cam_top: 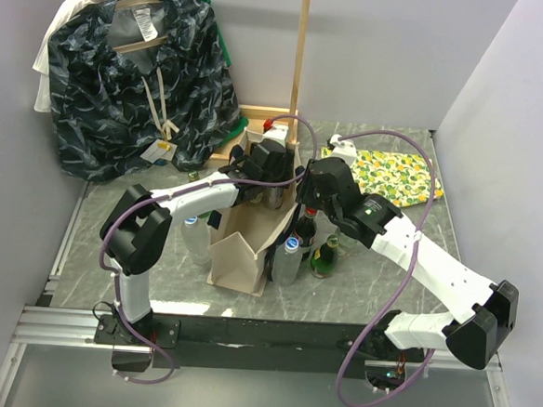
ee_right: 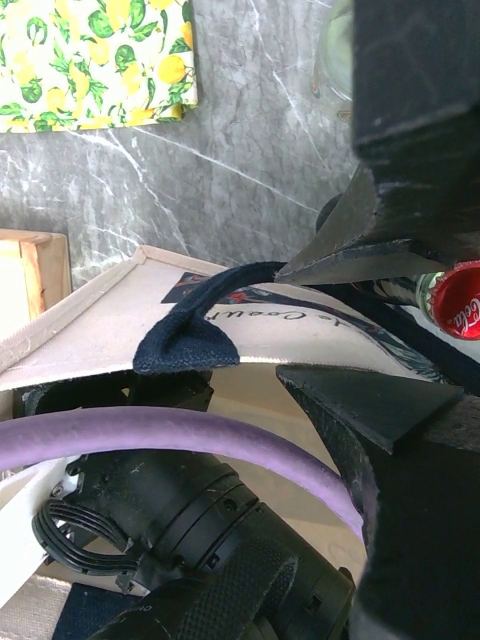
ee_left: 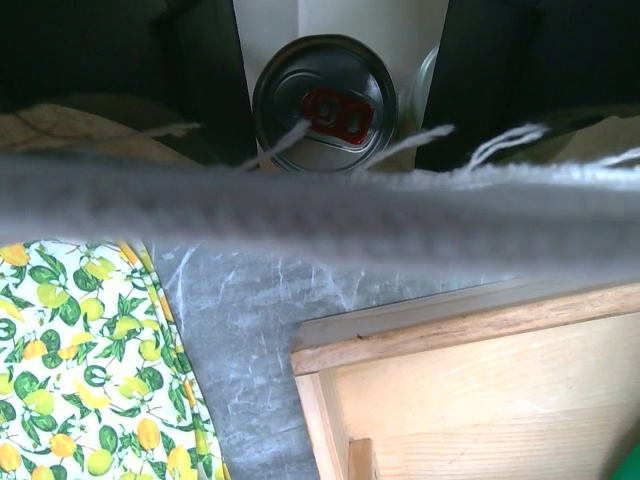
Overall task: Place the beverage into the canvas bag
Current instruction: Place the drink in the canvas bag.
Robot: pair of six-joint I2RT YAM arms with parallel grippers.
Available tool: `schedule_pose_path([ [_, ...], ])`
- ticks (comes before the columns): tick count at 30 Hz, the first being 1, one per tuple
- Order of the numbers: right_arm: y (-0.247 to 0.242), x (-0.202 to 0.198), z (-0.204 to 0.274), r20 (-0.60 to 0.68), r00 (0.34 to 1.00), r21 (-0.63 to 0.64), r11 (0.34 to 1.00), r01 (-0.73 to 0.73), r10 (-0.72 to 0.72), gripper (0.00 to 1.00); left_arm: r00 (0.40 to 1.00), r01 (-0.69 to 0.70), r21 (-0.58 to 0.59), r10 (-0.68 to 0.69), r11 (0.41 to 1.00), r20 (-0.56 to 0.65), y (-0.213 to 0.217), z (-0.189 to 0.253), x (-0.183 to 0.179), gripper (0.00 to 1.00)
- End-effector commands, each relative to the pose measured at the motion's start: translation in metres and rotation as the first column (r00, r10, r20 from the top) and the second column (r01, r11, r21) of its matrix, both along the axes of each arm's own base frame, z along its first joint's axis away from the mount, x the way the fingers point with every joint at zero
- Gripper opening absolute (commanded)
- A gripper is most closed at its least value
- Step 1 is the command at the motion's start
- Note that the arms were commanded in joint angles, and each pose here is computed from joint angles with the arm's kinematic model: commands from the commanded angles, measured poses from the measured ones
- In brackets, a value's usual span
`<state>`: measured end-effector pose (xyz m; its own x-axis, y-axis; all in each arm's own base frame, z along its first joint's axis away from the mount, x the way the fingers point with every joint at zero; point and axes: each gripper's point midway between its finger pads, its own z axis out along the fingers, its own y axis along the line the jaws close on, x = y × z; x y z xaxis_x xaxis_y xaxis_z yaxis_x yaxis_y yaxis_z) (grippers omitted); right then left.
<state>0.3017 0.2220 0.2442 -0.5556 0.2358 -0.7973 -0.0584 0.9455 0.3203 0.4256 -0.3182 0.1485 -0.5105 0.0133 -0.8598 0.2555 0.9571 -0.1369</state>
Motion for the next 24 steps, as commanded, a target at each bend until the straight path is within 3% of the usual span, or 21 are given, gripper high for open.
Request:
schedule_pose_path([
  [1, 0.004, 0.007, 0.021, 0.04, 0.999, 0.036, 0.999, 0.003, -0.004, 0.45, 0.993, -0.034, -0.052, 0.039, 0.998, 0.109, 0.003, 0.05, 0.01, 0.69],
  [24, 0.0, 0.007, 0.024, 0.081, 0.997, 0.035, 0.999, 0.0, -0.003, 0.45, 0.983, -0.035, -0.056, 0.044, 0.998, 0.176, 0.007, 0.083, -0.012, 0.74],
])
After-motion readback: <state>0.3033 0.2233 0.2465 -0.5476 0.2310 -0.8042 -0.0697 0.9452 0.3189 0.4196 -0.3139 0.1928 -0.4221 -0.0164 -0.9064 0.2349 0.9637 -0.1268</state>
